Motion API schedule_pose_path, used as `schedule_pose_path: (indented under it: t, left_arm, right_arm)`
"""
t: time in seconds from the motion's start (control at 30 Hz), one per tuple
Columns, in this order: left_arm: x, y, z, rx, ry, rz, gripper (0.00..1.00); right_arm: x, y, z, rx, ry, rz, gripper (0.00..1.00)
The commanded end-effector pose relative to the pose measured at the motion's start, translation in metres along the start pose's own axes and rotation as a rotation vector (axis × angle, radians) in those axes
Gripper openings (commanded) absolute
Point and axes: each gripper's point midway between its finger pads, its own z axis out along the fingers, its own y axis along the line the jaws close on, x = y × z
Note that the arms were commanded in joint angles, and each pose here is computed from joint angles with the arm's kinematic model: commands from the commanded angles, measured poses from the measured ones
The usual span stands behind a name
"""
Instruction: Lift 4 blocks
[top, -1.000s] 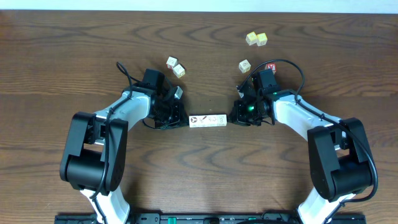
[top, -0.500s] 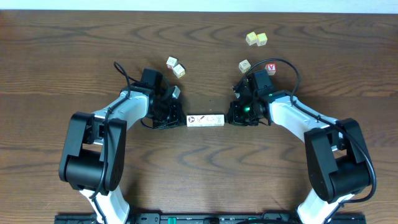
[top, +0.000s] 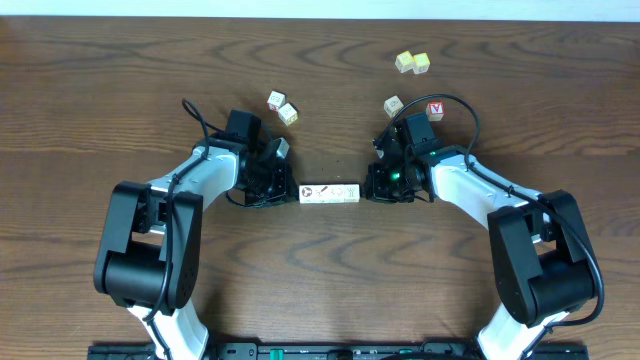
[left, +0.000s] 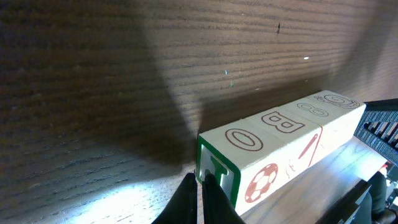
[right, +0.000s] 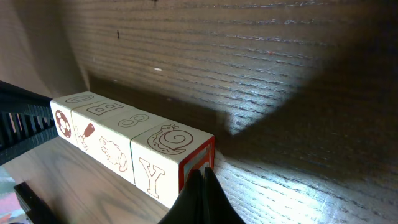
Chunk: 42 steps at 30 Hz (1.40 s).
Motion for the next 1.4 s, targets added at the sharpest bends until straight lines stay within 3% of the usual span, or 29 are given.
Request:
schedule_pose_path:
  t: [0.0,1.37]
  left_arm:
    - [0.011,-0.025,0.001,0.093,0.036,0.040,0.07]
    - [0.014,-0.052,-0.038,0.108,-0.036,0.098,0.07]
  right_arm:
    - [0.015,0.051,-0.008,-0.171,0.047,-0.066,0.01]
    - [0.013,0.067,-0.020,-0.199,0.020,-0.094,0.01]
